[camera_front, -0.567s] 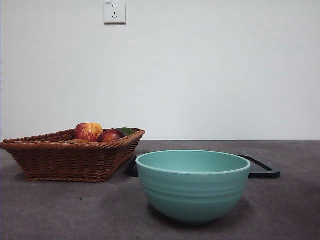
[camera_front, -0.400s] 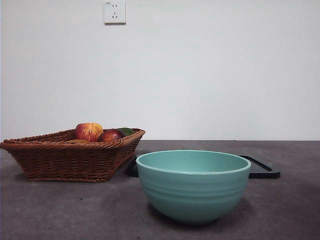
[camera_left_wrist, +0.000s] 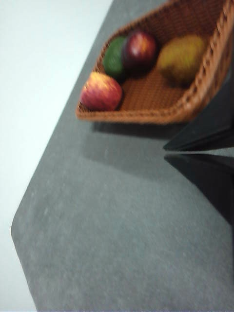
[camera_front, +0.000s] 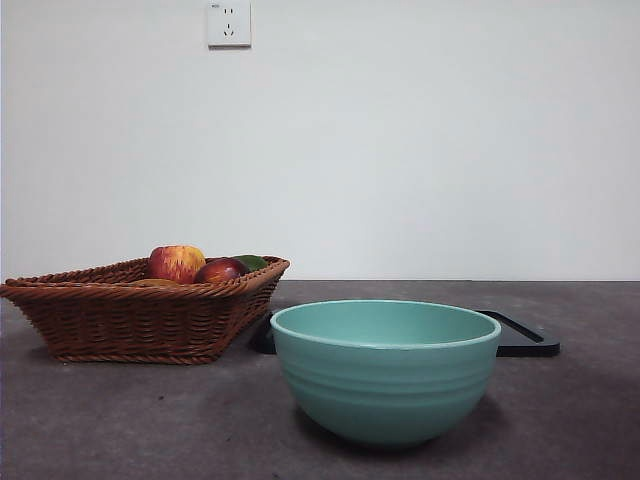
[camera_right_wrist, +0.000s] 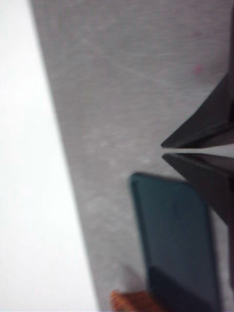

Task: Pick up the wifruite, put it on the bowl, pick up the plate, put it on desk

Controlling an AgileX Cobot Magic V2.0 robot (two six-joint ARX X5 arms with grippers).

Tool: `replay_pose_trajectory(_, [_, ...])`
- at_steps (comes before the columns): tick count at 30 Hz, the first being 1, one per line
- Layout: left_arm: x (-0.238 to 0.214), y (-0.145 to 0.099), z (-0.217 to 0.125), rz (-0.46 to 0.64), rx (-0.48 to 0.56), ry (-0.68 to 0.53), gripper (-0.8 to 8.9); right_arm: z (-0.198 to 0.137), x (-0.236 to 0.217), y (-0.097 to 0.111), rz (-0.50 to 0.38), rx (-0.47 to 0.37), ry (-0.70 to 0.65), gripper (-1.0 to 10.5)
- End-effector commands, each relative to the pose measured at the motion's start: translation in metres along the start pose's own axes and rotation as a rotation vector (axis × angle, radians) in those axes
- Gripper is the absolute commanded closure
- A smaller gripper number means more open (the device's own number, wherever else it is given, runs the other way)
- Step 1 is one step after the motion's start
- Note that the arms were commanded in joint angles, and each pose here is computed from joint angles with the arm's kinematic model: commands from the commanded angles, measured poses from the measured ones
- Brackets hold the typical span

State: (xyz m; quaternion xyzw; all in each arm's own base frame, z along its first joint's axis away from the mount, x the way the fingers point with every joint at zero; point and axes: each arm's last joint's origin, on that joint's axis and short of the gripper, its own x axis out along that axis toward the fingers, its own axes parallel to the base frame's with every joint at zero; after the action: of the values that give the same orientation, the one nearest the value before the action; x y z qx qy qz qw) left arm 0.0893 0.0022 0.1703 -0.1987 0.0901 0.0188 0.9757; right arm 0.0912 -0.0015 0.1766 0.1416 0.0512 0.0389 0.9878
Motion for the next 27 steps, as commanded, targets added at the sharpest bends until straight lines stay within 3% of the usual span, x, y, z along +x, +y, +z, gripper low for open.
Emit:
replay_pose_trajectory(1, [-0.008,-0.007,0.016,-0.027,-0.034,-0.027,8.03,0.019,-0.006,0.006,0.02,0.018,-0.069,9.4])
replay_pose_trajectory(6, [-0.021,-0.019,0.04,-0.061,-0.032,-0.034,8.04,0.046,-0.019,0.016,0.038,0.009,-0.121,9.4])
replay_pose_trajectory(12, [-0.031,-0.033,0.067,-0.129,0.022,0.037,8.03,0.077,-0.03,0.028,0.076,-0.019,-0.061,9.4])
replay_pose_trajectory(19, [-0.029,-0.049,0.095,-0.219,0.14,0.221,8.04,0.116,-0.031,0.044,0.183,-0.094,0.146,9.4])
replay_pose_trajectory(27, [-0.018,-0.067,0.123,-0.338,0.199,0.418,8.04,0.152,-0.019,0.06,0.303,-0.125,0.353,9.4])
